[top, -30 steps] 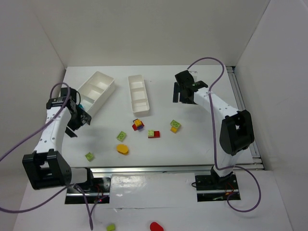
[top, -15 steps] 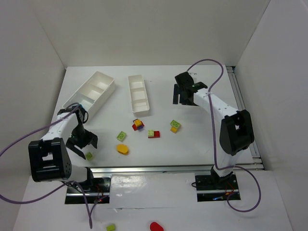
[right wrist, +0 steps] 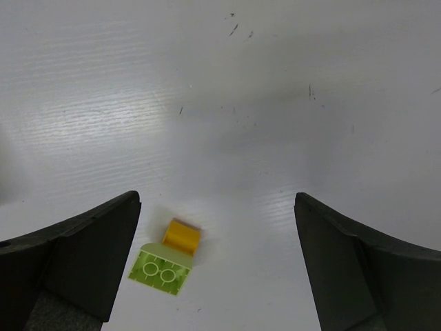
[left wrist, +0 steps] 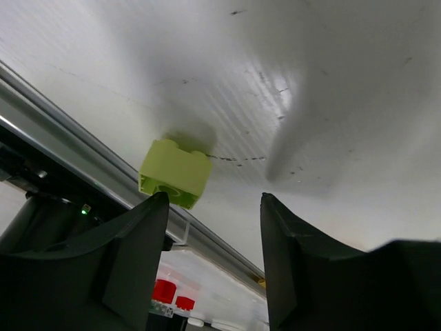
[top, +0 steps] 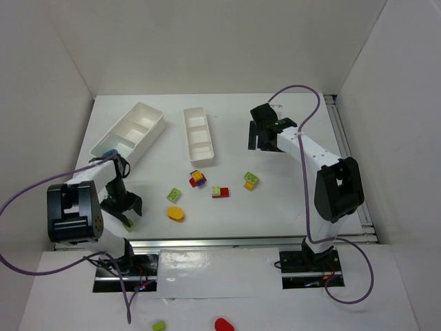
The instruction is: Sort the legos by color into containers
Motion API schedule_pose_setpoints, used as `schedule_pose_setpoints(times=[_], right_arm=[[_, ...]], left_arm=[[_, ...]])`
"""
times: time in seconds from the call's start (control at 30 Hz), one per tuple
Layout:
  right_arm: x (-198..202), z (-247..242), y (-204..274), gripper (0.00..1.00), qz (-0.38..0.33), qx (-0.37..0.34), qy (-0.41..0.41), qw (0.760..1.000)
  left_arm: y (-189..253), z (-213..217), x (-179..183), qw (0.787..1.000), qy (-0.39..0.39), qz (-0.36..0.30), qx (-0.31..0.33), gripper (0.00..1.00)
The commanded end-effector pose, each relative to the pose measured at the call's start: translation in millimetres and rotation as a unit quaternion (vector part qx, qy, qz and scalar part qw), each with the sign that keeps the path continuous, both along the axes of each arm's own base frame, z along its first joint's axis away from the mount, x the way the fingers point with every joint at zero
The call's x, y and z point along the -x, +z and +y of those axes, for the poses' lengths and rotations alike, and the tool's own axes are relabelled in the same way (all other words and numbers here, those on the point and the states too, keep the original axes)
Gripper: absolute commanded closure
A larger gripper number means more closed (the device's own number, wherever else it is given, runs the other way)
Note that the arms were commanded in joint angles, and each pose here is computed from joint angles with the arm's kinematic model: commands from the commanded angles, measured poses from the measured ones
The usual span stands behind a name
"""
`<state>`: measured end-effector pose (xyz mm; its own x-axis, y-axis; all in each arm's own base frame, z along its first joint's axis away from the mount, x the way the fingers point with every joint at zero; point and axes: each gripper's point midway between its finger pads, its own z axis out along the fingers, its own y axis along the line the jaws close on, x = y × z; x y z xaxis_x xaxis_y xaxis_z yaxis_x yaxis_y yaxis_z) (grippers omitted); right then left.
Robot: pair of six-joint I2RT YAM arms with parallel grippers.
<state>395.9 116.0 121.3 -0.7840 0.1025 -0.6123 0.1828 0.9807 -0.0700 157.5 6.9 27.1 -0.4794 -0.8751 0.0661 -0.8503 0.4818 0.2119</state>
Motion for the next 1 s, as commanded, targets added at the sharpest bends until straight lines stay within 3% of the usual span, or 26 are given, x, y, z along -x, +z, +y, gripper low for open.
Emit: schedule_pose_setpoints(times=[0.0,0.17,0.33,0.47,0.63,0.8,0.97], right_arm=[[-4.3,-3.2,22.4,0.0,-0.034,0.001,-0.007,0.999],[-3.2,-7.8,21.3,0.0,-0.029,0.004,-0.012,1.0],[-4.7,-3.6,20.1,0.0,-0.026,-0.004,-0.006,1.0],[-7.0,-2.6,23.9,0.0,-0.031,-0.006,-0.006,0.999],[-7.4,-4.4,24.4,0.0,-0.033,-0.002,-0.009,0.999],[-7.4,-4.0,24.4,0.0,-0.033,-0.005,-0.013,0.999],[-7.1,-4.1,28.0,0.0,-0.038,-0.007,-0.013,0.999]], left_arm=[[-5.3,-3.3,-3.2,1.0,0.018,-0.007,0.003,0.36],[-5.0,0.5,-11.5,1.0,0.006,-0.022,-0.003,0.44],[-0.9,-4.4,-54.6,0.994,-0.077,-0.072,0.029,0.45],[-8.0,-23.6,-72.1,0.986,-0.134,-0.077,0.059,0.45],[0.7,-62.4,-120.5,0.967,-0.202,-0.128,0.087,0.45],[39.6,-85.3,-160.8,0.94,-0.28,-0.19,0.047,0.26],[67.1,-82.4,-171.4,0.928,-0.309,-0.208,0.008,0.18]])
